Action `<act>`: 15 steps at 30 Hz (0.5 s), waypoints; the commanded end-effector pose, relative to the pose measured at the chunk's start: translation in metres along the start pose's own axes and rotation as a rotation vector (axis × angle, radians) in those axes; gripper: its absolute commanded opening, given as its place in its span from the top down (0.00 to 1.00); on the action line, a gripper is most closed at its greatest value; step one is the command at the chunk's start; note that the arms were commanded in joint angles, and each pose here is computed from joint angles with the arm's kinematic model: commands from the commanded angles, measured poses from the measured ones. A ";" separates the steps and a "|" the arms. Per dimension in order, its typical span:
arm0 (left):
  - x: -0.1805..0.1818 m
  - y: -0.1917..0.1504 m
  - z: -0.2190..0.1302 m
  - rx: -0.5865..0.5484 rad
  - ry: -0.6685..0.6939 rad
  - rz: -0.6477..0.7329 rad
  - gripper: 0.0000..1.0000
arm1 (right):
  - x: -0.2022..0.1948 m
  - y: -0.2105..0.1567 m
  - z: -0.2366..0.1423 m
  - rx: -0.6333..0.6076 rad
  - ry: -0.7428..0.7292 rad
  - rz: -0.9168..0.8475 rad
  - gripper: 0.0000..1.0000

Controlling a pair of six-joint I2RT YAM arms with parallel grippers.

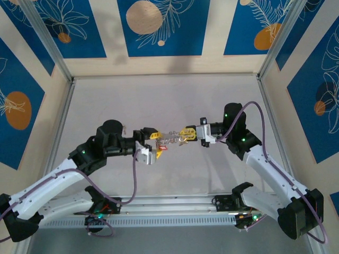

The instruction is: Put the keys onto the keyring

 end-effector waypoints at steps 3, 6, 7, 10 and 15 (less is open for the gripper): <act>0.011 0.015 -0.016 -0.066 0.043 0.004 0.43 | -0.004 0.032 -0.002 -0.090 0.031 0.040 1.00; 0.013 0.018 -0.022 -0.075 0.048 -0.007 0.42 | -0.001 0.032 -0.004 -0.093 0.022 0.093 1.00; 0.014 0.016 -0.024 -0.063 0.050 -0.009 0.41 | 0.000 0.032 -0.006 -0.100 0.016 0.107 1.00; 0.011 0.009 -0.028 -0.033 0.057 -0.022 0.40 | 0.004 0.036 -0.009 -0.112 0.013 0.127 1.00; 0.008 0.004 -0.032 -0.045 0.076 -0.077 0.38 | 0.007 0.049 -0.013 -0.130 0.007 0.174 1.00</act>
Point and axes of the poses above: each hand's point on the last joint's axis, 136 mm out from that joint toward the fingers, its own z axis out along the fingers, its own x axis along the line the jaws close on, y = z × x, the point moved 3 cm from there along -z, back along the fingers, and after that the axes turned 5 degrees about z, right-handed, at the moved point
